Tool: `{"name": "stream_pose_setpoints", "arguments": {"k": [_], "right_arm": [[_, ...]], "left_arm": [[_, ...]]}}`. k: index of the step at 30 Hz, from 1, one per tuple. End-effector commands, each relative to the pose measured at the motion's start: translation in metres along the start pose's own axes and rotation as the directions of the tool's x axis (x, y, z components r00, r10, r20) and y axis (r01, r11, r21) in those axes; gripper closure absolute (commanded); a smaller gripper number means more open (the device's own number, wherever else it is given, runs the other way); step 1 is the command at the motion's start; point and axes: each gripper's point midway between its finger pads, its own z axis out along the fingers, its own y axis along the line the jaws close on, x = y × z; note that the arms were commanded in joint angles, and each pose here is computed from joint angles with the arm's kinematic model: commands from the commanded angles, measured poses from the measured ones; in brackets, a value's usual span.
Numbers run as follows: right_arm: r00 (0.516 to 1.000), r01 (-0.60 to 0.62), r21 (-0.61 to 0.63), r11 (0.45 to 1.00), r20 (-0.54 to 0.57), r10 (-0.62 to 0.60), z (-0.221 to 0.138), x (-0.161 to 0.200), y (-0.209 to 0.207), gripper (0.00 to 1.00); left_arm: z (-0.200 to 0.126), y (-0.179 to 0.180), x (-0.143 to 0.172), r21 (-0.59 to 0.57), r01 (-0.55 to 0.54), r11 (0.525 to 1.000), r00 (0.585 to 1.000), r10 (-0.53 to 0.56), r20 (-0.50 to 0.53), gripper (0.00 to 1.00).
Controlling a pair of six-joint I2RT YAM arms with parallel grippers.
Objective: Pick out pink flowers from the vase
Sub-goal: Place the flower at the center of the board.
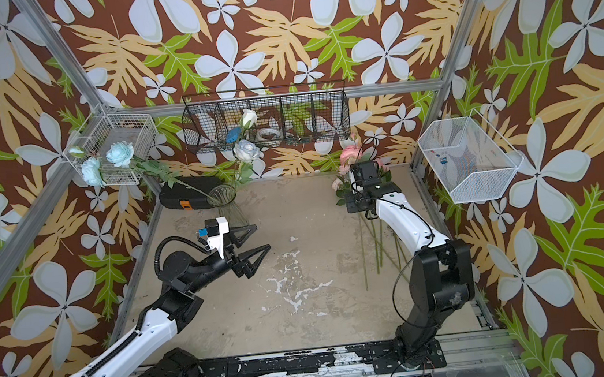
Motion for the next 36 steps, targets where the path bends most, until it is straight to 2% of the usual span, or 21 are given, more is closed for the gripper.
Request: {"name": "stream_pose_setpoints", "arguments": {"k": [1,8,25,36], "right_arm": [[0.999,-0.015,0.096,0.995,-0.03,0.018,0.01,0.002,-0.032,1.0],[0.992,0.003,0.145,0.989,-0.123,0.015,0.043,-0.005,-0.066,1.0],[0.984,0.061,0.128,0.99,-0.176,-0.037,0.094,-0.018,-0.065,1.0],[0.973,0.074,0.126,0.989,-0.225,-0.044,0.117,-0.005,-0.065,1.0]], "left_arm": [[-0.001,-0.009,-0.01,0.037,-0.011,0.999,0.999,0.01,0.035,0.03],[-0.004,-0.011,-0.012,0.034,-0.022,0.999,0.999,0.021,0.041,0.03],[-0.004,-0.01,-0.013,0.024,-0.033,0.999,0.999,0.032,0.035,0.03],[-0.003,-0.008,-0.009,0.018,-0.028,0.999,0.999,0.027,0.026,0.03]]}}
